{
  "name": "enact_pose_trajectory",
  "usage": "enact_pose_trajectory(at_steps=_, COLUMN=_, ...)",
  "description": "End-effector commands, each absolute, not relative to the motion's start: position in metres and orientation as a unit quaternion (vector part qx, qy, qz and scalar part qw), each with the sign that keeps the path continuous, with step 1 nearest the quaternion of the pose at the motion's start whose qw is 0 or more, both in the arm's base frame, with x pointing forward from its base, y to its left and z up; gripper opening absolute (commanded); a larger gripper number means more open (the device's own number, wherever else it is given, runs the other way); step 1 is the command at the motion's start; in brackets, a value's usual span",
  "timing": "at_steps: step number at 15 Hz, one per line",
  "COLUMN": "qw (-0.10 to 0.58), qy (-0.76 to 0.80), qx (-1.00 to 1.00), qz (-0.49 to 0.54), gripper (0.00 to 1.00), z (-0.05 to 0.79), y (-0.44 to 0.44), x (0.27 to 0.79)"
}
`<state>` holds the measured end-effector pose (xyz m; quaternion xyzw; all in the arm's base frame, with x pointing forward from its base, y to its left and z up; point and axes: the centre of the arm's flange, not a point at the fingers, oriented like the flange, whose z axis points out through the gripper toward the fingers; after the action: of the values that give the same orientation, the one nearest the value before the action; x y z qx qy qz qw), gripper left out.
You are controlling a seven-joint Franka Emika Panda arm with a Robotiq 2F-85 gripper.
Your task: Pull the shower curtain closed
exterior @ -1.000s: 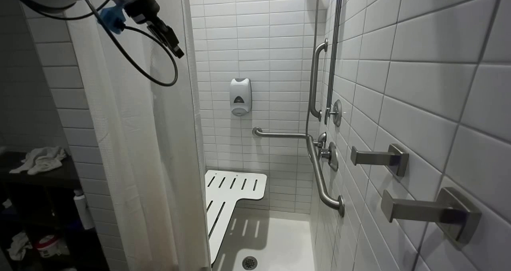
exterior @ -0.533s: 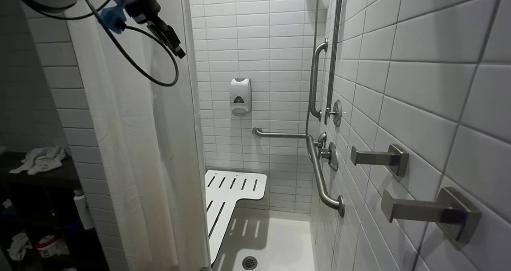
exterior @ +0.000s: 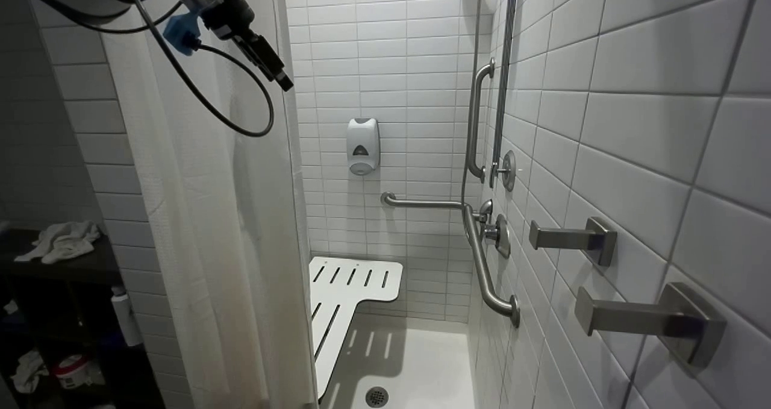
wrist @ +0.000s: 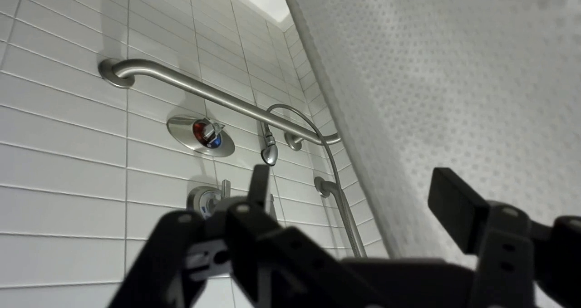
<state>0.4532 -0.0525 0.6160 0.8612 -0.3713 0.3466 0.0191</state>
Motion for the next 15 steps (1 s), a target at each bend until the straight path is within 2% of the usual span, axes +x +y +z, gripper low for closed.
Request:
enact_pose_trajectory(at_steps=1, qw=0.019, qy=-0.396, qx=0.851, qz=0.343, gripper=1.0, z=0.614, y=-0.057, x=0.469)
enact_pose_trajectory(at_steps=2, qw=0.019, qy=-0.399, qx=0.851, qz=0.34, gripper=1.0, z=0.613, y=-0.058, x=0.469)
enact_pose_trajectory(at_steps=3, qw=0.018, qy=-0.399, qx=0.851, qz=0.34, gripper=0.75, z=0.611, y=-0.058, x=0.47)
enact_pose_trajectory(at_steps=4, qw=0.018, qy=-0.4, qx=0.851, qz=0.339, gripper=0.75, z=0.61, y=-0.059, x=0.47)
enact_pose_trajectory(at_steps=5, qw=0.017, qy=-0.4, qx=0.852, qz=0.338, gripper=0.7, z=0.608, y=-0.059, x=0.47)
enact_pose_trajectory(at_steps=13, qw=0.016, qy=-0.399, qx=0.853, qz=0.335, gripper=0.05, z=0.604, y=-0.062, x=0.465)
enact_pose_trajectory(at_steps=15, qw=0.015, qy=-0.399, qx=0.853, qz=0.337, gripper=0.0, z=0.604, y=-0.062, x=0.463)
